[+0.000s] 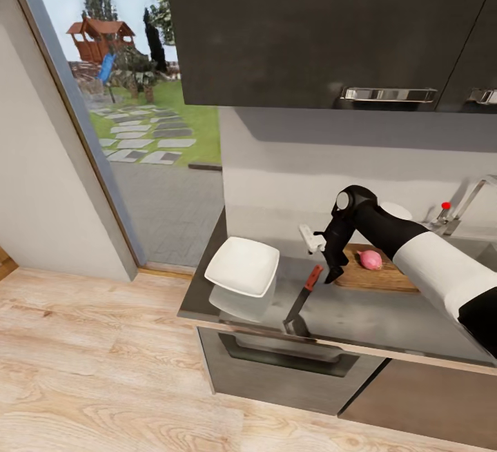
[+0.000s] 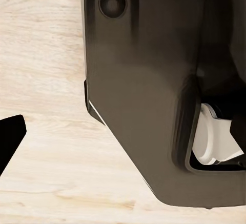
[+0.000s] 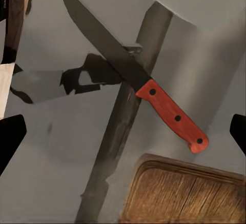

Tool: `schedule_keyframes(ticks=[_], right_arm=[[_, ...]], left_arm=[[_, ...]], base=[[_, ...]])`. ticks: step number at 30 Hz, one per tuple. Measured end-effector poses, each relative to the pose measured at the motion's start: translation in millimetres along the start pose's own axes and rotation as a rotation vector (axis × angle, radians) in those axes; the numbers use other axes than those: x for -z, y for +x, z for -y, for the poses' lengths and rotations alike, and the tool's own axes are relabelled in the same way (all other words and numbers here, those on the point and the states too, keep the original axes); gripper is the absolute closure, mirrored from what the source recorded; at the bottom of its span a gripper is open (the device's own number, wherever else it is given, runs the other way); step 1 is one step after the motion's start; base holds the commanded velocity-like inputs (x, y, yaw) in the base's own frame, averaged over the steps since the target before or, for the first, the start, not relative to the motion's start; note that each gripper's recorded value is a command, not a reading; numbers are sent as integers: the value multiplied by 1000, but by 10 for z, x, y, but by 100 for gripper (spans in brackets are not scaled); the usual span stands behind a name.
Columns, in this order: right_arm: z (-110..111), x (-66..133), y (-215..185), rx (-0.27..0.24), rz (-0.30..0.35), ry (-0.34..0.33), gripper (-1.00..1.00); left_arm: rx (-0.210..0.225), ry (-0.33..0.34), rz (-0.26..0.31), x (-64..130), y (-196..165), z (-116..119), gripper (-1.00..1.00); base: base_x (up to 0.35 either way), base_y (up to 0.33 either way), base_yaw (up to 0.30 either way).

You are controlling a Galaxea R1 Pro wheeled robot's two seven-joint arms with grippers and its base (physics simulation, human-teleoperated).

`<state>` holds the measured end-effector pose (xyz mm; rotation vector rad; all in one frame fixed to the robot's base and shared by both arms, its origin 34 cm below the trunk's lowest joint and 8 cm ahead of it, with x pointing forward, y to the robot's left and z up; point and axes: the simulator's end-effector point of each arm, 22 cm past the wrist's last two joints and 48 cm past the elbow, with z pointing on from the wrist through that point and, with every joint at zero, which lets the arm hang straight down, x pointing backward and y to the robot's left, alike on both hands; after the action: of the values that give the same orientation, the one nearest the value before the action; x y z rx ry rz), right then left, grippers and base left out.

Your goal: In the kitchen, take the Vidalia onion out of the sink, dice it on the chopping board with the paring knife, put the diced onion into the bowl on the countertop, then place both the paring knife and the chopping board into the sink.

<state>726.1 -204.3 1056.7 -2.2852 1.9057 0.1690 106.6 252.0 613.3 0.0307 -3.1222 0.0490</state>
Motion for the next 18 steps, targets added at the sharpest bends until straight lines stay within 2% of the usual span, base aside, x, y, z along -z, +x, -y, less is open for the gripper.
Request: schedule_keyframes(ticks=[5,13,18], right_arm=[[14,2,66,-2,-28,6,-100],[30,2,106,-3,-45,13,-100],[62,-17,86,9,-66,21,-100]], left_arm=[[0,0,0,0,0,0,-100],[1,-1,0,0,0,-7,-100],[1,-2,0,0,0,-12,-100]], base=[[0,-48,0],[0,-277,0],[0,-77,0]])
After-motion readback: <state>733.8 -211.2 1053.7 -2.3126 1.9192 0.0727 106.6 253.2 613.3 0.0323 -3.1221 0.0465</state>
